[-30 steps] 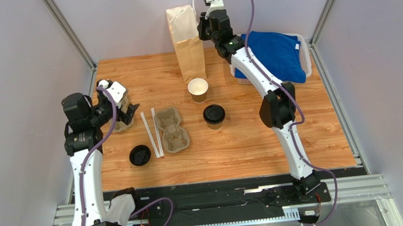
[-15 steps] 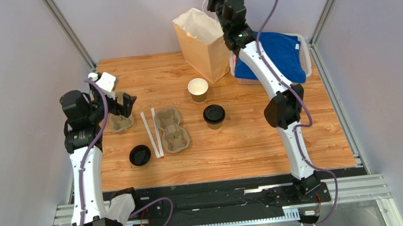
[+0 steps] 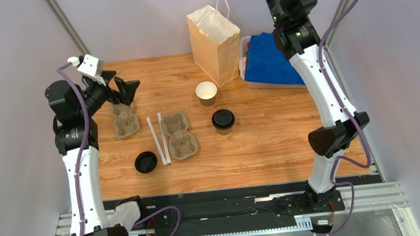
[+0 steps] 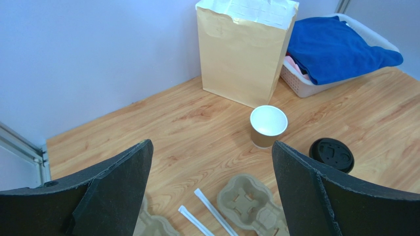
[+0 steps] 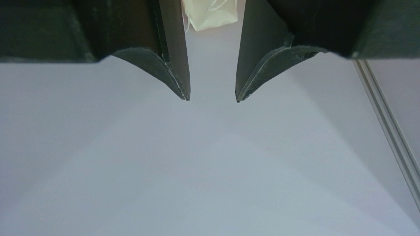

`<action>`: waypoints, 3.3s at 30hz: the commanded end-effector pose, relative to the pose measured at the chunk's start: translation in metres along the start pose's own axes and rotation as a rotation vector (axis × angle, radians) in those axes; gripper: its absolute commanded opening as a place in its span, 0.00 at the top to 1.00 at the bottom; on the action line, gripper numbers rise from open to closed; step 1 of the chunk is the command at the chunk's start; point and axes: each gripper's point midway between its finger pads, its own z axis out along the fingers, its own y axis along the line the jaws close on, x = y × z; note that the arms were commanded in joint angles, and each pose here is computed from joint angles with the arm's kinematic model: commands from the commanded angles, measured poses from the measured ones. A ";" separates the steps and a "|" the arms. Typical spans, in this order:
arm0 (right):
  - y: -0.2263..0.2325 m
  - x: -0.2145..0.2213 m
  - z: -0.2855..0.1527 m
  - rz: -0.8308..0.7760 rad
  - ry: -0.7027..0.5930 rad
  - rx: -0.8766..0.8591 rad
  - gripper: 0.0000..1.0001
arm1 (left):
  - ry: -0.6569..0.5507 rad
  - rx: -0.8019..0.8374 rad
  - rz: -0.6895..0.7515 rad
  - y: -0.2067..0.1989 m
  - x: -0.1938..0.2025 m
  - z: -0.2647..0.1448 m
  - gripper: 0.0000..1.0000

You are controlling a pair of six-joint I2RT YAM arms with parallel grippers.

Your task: Pack the takeout coffee

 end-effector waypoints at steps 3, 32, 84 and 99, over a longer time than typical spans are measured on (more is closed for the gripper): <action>-0.018 0.182 -0.004 -0.105 0.418 -0.024 0.51 | -0.021 0.044 0.015 -0.020 -0.001 -0.011 0.01; -0.073 0.331 -0.008 -0.222 0.613 0.043 0.44 | 0.072 0.053 0.010 -0.014 0.053 -0.004 0.01; -0.069 -0.013 -0.196 -0.081 0.390 0.229 1.00 | -0.053 0.367 -0.032 -0.140 -0.099 -0.015 0.01; -0.094 0.056 -0.355 -0.043 0.634 0.368 1.00 | -0.011 0.699 0.061 -0.273 -0.131 0.027 0.06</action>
